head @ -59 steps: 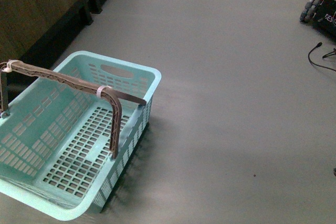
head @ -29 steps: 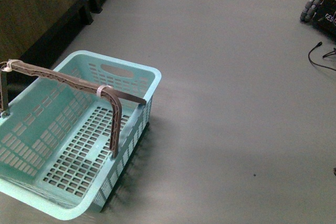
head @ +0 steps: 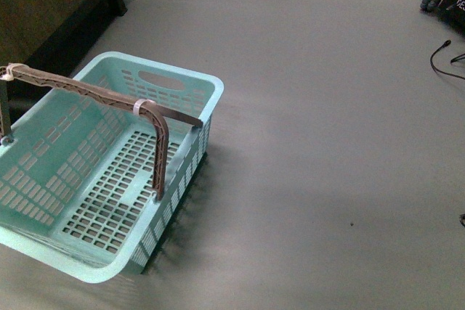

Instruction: Pick lemon and mango into basket

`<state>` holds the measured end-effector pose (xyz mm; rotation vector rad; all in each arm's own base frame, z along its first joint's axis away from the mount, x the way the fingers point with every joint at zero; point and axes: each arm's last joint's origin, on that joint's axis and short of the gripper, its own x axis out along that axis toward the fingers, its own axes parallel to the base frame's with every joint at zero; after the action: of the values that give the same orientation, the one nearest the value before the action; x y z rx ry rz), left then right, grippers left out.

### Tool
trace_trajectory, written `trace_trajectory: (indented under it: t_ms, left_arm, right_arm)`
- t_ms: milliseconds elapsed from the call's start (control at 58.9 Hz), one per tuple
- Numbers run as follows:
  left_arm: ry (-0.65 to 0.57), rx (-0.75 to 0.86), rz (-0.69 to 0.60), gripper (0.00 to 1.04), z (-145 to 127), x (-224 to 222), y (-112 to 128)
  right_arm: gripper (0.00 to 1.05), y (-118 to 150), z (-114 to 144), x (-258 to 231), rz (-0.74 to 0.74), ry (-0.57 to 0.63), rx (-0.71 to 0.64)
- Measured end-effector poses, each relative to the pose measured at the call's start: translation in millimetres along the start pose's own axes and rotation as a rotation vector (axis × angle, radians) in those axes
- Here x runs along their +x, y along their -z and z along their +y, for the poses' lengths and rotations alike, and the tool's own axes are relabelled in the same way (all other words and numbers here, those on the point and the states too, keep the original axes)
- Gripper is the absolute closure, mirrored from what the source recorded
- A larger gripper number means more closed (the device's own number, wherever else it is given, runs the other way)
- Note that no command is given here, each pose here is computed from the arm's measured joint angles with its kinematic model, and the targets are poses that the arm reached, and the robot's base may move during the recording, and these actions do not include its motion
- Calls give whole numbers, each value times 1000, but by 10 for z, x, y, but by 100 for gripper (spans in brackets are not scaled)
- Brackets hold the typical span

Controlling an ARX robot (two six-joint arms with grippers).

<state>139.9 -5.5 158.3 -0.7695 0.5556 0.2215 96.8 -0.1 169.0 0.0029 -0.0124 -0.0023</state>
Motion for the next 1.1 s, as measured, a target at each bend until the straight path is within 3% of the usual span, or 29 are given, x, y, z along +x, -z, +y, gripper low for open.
trace_trajectory:
  t_ms: [424,933,1103]
  left_arm:
    - [-18,-274,44,7,-325,920,-171]
    - [-101,-386,87,7,-416,2017,-147]
    - [-85,-394,94,7,-581,2444,-189]
  right_arm:
    - [9,0,0,0,0,0,0]
    - [9,0,0,0,0,0,0]
    - [9,0,0,0,0,0,0]
